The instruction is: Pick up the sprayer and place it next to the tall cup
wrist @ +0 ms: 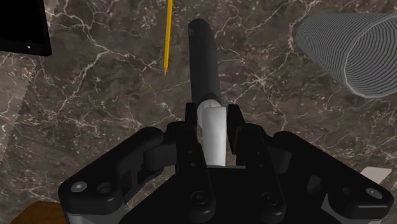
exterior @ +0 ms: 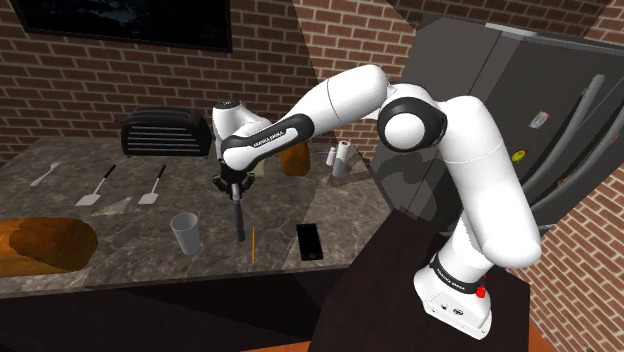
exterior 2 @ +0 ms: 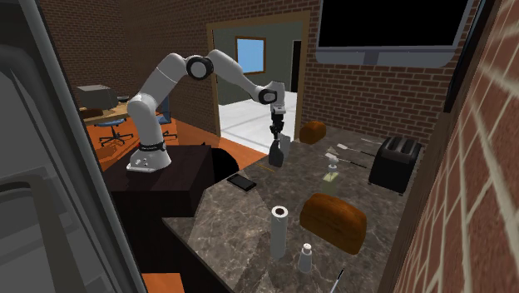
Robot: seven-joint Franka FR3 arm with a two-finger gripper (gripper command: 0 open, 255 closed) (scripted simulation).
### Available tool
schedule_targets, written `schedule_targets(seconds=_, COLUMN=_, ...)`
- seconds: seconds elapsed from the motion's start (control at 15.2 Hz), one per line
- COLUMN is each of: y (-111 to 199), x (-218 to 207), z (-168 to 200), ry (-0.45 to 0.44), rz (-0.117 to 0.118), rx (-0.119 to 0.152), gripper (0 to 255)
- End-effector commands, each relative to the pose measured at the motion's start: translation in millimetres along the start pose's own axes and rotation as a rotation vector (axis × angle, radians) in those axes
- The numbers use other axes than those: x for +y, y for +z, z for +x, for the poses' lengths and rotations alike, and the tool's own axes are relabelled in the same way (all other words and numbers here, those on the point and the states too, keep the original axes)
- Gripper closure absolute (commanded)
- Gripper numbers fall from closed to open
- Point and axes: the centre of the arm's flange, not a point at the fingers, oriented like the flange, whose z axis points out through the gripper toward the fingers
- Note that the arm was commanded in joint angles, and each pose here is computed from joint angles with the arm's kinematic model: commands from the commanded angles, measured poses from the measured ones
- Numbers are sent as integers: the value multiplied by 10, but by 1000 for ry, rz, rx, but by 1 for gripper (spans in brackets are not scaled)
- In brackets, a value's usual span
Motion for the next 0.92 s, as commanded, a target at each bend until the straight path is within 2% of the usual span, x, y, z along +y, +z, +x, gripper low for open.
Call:
schedule_targets(seconds=0.0, y=1, x=-1, z=0, ry=0, rz=0, rx=0, gripper=255)
schedule_targets(seconds=0.13, y=1, x=-1, z=0, ry=0, rz=0, rx=0, gripper=255)
schedule_targets(seconds=0.2, y=1, x=-1, z=0, ry=0, rz=0, rx=0, gripper=0)
schedule_targets(seconds=0.53, y=1, x=-1, z=0, ry=0, rz=0, rx=0, gripper=0)
schedule_targets(seconds=0.79, y=-499, x=-1, z=0, ry=0, rz=0, rx=0, gripper=0)
schedule_targets(seconds=0.86, y=-499, x=-1, z=0, ry=0, rz=0, rx=0, gripper=0)
